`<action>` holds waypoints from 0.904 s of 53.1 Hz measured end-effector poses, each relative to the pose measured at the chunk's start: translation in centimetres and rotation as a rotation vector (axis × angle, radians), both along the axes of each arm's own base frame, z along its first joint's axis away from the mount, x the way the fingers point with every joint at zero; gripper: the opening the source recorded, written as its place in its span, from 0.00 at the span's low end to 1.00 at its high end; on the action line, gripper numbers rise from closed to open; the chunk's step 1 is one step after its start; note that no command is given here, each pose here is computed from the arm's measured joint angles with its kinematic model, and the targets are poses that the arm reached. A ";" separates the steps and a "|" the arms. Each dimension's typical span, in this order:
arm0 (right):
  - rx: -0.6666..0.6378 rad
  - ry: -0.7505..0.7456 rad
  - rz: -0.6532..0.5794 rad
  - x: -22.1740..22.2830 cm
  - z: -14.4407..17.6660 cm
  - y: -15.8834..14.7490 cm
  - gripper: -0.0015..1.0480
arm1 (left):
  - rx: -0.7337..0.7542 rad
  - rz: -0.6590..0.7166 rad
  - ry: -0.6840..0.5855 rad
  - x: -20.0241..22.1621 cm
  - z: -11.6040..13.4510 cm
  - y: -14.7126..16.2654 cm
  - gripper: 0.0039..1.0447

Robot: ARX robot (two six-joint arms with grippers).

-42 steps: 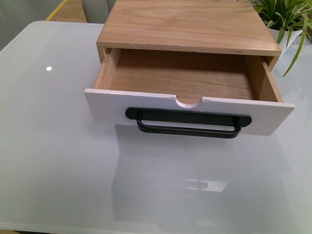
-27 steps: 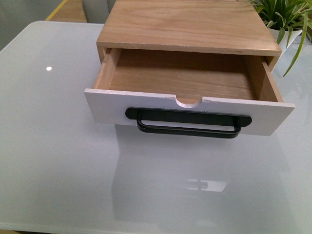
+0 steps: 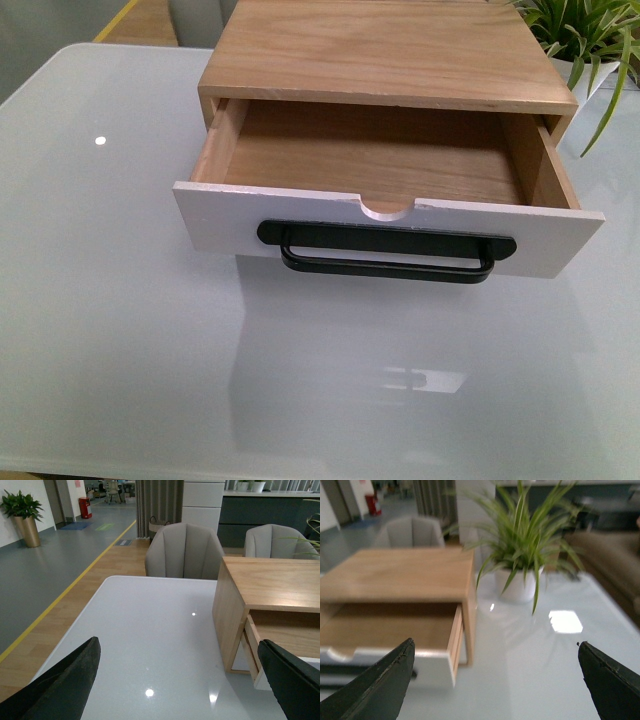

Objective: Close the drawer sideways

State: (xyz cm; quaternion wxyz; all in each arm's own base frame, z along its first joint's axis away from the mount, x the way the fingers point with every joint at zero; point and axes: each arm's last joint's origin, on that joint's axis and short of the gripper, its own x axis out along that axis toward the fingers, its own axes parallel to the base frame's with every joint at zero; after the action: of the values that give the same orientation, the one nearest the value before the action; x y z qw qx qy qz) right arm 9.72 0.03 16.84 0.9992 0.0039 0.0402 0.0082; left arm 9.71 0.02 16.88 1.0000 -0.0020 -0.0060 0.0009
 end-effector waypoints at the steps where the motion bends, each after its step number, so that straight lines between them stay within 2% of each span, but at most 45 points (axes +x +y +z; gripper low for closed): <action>1: 0.000 0.106 0.003 0.1 -0.1 0.0 0.91 | 0.000 0.000 0.000 0.0 0.0 0.0 0.92; 3: -0.008 0.243 0.019 0.4 -0.4 0.1 0.91 | -0.012 -0.027 0.047 0.0 -0.1 0.0 0.92; 5: -0.028 0.297 0.042 0.8 -0.8 0.2 0.91 | -0.032 -0.086 0.200 0.2 -0.2 -0.2 0.92; 7: -0.061 0.300 0.074 1.3 -0.8 0.2 0.91 | -0.045 -0.117 0.306 0.7 -0.4 -0.5 0.92; 10: -0.115 0.274 0.121 2.3 -0.3 0.2 0.91 | -0.049 -0.164 0.357 1.7 -0.4 -0.8 0.92; 17: -0.284 0.261 0.219 4.8 -0.2 0.1 0.91 | -0.005 -0.287 0.368 4.4 -0.2 -1.9 0.92; 25: -0.438 0.337 0.396 7.3 -1.5 0.4 0.91 | 0.106 -0.475 0.394 7.2 -1.5 -3.9 0.92; 42: -0.724 0.349 0.661 9.4 -3.6 2.4 0.91 | 0.278 -0.814 0.375 9.7 -4.1 -8.1 0.92; 48: -0.786 0.346 0.708 9.9 -4.3 2.8 0.91 | 0.302 -0.868 0.363 10.5 -4.8 -9.3 0.92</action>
State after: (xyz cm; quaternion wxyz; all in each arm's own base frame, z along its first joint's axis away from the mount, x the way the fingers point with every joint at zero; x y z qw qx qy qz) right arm 19.66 2.83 12.57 0.8404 -0.3816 0.2027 0.3271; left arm 20.16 -9.26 12.11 0.8822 0.1409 0.1696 -0.4160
